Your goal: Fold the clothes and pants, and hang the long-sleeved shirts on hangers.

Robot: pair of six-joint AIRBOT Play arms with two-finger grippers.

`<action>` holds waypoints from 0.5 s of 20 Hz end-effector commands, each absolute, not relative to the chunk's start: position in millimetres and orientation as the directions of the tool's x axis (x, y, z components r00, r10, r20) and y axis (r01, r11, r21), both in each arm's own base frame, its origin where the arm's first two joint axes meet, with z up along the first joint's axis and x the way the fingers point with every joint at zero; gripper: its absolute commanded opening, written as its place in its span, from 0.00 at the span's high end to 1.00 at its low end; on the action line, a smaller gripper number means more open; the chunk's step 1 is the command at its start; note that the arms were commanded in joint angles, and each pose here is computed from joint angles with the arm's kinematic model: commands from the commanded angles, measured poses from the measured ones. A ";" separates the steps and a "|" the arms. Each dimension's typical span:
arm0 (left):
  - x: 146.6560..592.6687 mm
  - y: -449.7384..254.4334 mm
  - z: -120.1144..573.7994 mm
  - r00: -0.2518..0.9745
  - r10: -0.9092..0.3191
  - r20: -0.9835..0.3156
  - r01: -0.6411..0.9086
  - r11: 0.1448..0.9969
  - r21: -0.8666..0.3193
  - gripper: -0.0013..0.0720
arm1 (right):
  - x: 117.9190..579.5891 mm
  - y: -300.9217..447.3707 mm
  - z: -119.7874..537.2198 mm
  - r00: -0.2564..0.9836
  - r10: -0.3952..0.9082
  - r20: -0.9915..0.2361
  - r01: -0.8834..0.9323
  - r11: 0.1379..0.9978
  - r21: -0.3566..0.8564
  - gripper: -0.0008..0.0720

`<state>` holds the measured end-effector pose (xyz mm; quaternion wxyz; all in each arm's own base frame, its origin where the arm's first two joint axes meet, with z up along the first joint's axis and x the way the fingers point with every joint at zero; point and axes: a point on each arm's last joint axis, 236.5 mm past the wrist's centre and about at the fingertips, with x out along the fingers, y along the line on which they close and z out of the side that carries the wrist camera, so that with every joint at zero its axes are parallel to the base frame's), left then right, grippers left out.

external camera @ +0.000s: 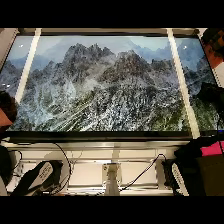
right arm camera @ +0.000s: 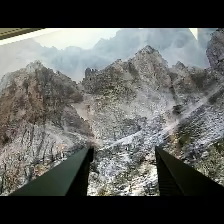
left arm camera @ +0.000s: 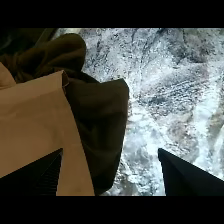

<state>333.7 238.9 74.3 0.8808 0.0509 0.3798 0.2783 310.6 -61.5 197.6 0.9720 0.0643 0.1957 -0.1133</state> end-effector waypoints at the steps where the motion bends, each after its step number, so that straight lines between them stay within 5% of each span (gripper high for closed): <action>1: 335.0 247.0 60.6 0.526 0.542 -0.655 -0.423 0.835 0.352 0.00 | 310.6 -61.6 198.0 0.898 -0.195 -0.394 0.246 0.966 0.081 0.36; 4: 334.6 258.7 58.4 0.505 0.581 -0.639 -0.380 0.814 0.439 0.00 | 310.6 -61.7 198.0 0.898 -0.196 -0.394 0.246 0.966 0.081 0.36; 10: 314.5 287.7 19.1 0.400 0.588 -0.703 -0.429 0.798 0.423 0.00 | 310.6 -61.7 198.0 0.898 -0.196 -0.394 0.246 0.966 0.081 0.36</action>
